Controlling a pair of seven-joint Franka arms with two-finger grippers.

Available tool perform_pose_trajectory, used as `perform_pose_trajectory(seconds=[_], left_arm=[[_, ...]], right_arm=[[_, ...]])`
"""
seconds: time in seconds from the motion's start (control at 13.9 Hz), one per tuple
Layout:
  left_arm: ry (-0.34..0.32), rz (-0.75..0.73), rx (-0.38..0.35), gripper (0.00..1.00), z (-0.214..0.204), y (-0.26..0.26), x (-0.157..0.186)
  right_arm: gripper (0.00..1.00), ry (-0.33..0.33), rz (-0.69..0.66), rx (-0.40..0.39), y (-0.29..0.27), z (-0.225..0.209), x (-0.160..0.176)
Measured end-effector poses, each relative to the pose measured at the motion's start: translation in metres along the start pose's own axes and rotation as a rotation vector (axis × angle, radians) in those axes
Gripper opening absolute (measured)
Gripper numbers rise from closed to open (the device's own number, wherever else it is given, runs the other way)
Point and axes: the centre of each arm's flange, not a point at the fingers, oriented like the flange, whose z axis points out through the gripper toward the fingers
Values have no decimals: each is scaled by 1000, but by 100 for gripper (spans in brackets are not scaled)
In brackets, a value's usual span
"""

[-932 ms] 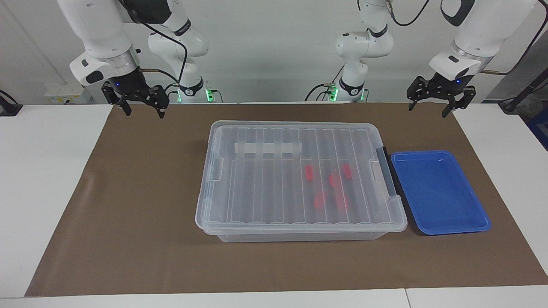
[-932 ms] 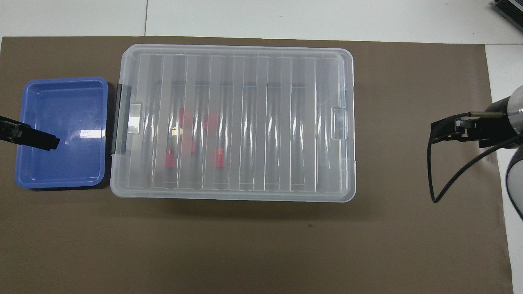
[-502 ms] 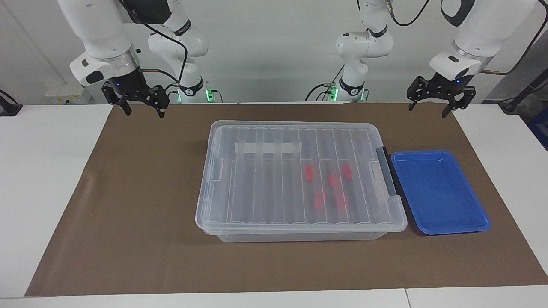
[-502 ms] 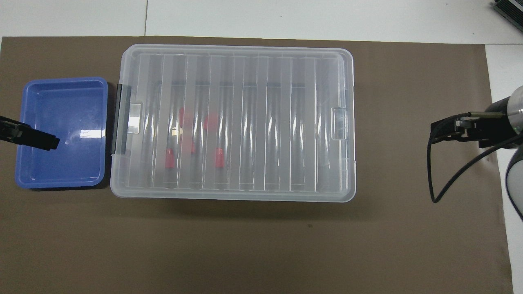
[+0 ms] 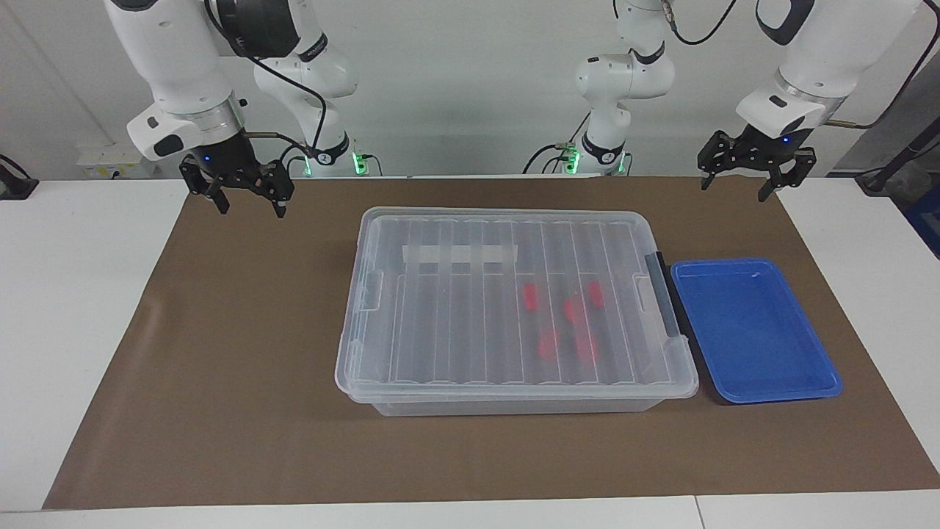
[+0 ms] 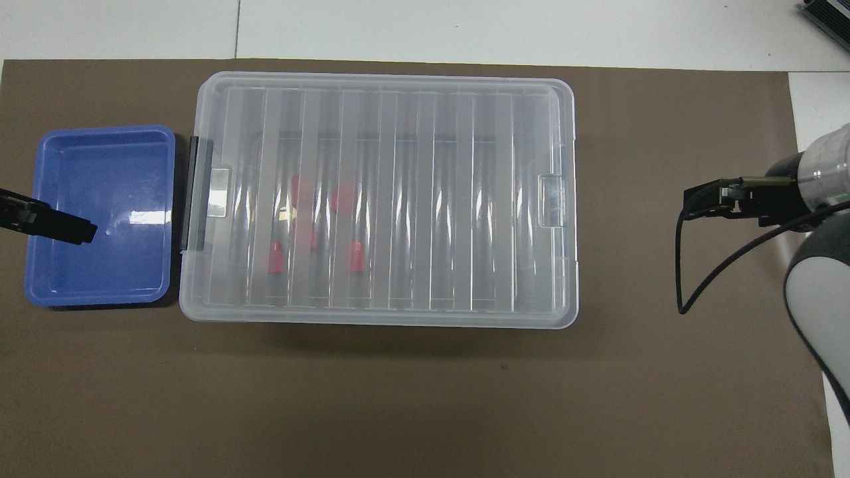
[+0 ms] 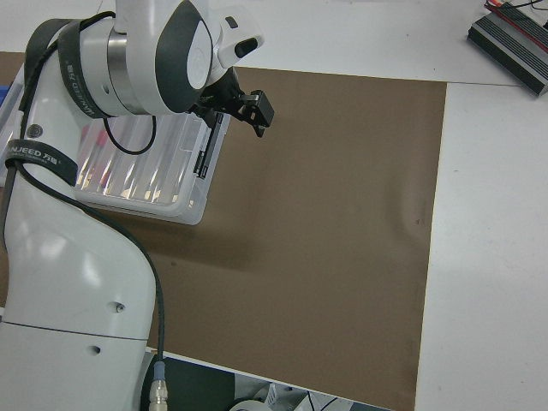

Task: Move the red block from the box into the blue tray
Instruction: 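Move the right gripper to the edge of the clear lid, then slide the clear lid away from the left gripper with the right gripper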

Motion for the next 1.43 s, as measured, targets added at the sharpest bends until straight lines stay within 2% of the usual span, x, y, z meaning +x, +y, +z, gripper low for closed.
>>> perform_pose_trajectory(seconds=[0.29,0.72,1.43], left_arm=[[0,0,0,100,0,0,0],[0,0,0,100,0,0,0],[0,0,0,100,0,0,0]], right_arm=[[100,48,-36,19,-36,34,12],[100,56,0,42,-105,78,18],[100,16,6,34,-110,125,31]])
